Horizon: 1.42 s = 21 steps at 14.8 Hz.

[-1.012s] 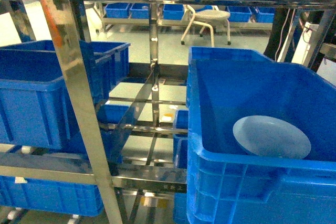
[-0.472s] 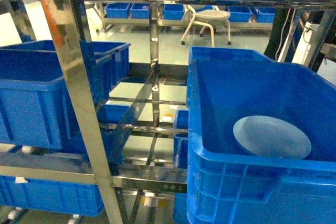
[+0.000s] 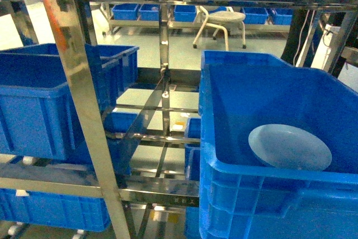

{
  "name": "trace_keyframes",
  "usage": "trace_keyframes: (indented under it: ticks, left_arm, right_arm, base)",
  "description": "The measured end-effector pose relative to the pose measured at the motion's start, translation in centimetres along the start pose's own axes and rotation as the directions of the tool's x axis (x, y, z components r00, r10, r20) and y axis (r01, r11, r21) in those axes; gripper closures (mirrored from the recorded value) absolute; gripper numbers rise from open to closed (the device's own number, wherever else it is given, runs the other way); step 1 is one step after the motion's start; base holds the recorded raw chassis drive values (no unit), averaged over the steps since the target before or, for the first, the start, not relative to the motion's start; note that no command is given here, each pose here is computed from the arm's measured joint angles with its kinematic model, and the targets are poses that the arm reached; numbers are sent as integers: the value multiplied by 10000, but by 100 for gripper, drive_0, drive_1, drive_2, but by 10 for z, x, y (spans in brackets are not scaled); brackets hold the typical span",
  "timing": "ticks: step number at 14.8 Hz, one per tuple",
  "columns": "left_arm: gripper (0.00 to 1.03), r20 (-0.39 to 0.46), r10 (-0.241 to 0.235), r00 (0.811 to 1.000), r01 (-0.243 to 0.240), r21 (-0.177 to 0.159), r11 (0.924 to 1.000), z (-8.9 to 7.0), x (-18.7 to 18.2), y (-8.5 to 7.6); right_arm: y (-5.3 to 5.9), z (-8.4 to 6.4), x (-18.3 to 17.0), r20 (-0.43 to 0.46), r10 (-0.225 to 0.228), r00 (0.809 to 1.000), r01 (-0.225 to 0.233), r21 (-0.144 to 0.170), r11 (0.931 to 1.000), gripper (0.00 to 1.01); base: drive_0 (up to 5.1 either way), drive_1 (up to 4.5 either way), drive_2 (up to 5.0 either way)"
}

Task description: Place blue tray on left shelf second layer neatly

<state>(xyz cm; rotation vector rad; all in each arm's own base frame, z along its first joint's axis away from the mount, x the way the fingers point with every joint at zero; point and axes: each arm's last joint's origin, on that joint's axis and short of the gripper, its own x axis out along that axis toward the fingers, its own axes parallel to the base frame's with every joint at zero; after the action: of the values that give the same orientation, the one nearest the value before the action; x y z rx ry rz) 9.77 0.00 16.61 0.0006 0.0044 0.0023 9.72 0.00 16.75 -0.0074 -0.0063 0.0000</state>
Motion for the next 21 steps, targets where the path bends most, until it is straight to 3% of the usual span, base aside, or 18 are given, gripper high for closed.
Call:
trace_keyframes:
  ticks: [4, 5, 11, 12, 21]
  left_arm:
    - [5, 0, -27, 10000, 27, -4, 10000, 0, 0, 0]
    - [5, 4, -23, 10000, 23, 0, 10000, 0, 0, 0]
    - [5, 0, -23, 10000, 23, 0, 10000, 0, 0, 0]
    - [5, 0, -27, 10000, 27, 0, 10000, 0, 0, 0]
    - [5, 0, -27, 10000, 27, 0, 10000, 0, 0, 0]
  right_arm:
    - [0, 0, 0, -31, -4, 10000, 4, 0, 10000, 99]
    - [0, 0, 0, -31, -4, 10000, 4, -4, 10000, 95]
    - [0, 0, 0, -31, -4, 10000, 4, 0, 10000, 9]
    - [0, 0, 0, -31, -4, 10000, 4, 4, 10000, 2]
    - [0, 0, 0, -31, -4, 10000, 4, 4, 10000, 3]
  base:
    - [0, 0, 0]
    - [0, 0, 0]
    - [0, 0, 0]
    - [0, 0, 0]
    - [0, 0, 0]
